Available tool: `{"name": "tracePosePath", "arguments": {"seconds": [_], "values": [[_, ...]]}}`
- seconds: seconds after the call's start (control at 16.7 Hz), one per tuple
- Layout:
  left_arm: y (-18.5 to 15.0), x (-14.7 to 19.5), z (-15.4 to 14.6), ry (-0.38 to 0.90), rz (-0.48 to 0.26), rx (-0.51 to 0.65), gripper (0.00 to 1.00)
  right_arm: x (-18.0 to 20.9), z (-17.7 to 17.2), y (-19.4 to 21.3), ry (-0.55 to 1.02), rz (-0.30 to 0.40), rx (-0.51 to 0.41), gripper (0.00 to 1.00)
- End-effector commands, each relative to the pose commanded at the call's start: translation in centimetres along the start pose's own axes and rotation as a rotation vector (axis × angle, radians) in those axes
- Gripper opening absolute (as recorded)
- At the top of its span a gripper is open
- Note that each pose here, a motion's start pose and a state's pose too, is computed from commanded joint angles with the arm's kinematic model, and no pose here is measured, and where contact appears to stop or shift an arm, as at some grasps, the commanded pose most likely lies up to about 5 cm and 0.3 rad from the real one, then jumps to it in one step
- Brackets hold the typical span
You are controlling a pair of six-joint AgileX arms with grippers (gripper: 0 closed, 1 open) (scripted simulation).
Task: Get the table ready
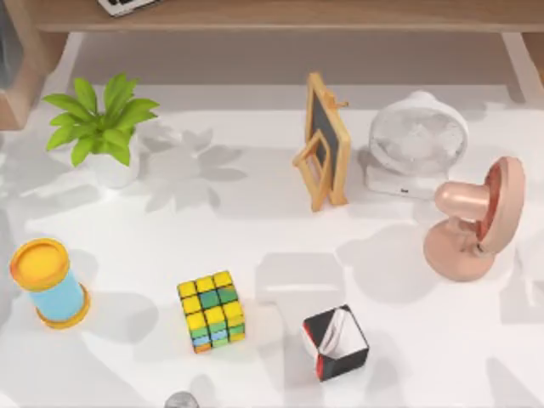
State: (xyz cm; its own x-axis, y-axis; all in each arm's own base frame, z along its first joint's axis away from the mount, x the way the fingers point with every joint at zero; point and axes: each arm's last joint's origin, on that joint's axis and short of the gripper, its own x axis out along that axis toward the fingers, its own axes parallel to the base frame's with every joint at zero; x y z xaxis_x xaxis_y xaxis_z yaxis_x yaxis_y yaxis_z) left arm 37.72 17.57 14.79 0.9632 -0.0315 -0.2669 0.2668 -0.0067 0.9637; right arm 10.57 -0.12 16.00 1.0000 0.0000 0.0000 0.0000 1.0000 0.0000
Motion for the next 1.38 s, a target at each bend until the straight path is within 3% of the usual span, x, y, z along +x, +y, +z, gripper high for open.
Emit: {"name": "tracePosePath", "arguments": {"seconds": [0.48,1.38], "values": [[0.0,-0.1,-0.1,0.002,0.001,-0.001,1.00,0.0,0.0,0.0,0.000,0.000,0.000,1.00],[-1.3,-4.8,0.0,0.002,0.000,-0.001,1.00,0.0,0.0,0.0,0.000,0.000,0.000,1.00]]}}
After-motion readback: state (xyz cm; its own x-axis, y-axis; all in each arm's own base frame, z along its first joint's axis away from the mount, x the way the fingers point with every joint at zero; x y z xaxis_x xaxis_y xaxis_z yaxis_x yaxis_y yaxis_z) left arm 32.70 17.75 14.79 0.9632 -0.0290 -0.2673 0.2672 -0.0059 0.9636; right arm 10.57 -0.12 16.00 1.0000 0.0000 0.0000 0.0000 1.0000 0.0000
